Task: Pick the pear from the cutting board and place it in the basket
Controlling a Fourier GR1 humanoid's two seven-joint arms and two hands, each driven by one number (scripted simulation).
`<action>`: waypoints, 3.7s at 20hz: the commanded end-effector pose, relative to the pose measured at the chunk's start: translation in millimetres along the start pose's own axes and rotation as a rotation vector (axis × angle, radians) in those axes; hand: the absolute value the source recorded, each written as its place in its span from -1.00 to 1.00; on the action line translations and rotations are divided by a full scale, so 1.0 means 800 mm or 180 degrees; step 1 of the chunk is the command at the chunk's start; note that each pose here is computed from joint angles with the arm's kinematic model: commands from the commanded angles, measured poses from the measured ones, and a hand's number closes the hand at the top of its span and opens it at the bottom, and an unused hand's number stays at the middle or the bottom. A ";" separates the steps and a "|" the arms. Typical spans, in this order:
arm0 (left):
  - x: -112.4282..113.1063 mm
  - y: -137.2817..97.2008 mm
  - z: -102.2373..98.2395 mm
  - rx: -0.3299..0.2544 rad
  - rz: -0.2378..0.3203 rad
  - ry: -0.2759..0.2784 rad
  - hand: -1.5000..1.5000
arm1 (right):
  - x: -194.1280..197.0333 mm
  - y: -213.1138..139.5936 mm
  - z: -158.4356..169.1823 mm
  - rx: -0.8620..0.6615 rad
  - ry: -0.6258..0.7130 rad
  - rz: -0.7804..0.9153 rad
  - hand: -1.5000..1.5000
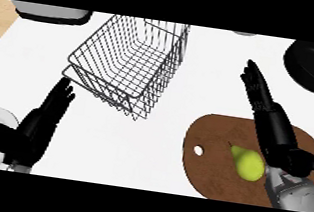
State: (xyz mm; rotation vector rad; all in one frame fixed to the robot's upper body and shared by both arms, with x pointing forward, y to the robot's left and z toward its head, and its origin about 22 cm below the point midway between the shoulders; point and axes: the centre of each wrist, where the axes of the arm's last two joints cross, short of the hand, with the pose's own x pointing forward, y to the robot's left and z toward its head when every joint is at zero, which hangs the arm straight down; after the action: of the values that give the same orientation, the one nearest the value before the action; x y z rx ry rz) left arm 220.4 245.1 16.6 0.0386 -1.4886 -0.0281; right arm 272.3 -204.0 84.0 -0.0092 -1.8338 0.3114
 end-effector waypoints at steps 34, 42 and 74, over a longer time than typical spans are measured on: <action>0.065 0.024 -0.070 -0.0727 -0.0748 -0.0723 0.00 | 0.180 -0.058 -0.140 0.3794 0.1104 0.3281 -1.00; 0.070 0.027 -0.077 -0.0665 -0.0720 -0.0703 0.00 | 0.195 -0.082 -0.141 0.3891 0.1230 0.3155 -1.00; 0.080 0.020 -0.067 -0.0667 -0.0707 -0.0631 0.00 | -0.003 -0.067 -0.066 0.3507 0.1072 0.2702 -1.00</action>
State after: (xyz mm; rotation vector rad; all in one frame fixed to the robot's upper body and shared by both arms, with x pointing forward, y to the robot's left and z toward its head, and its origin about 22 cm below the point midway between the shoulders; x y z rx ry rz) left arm 282.7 263.7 63.6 0.0400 -1.6875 -0.3807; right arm 333.3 -248.4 120.5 -0.1026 -1.0298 1.7491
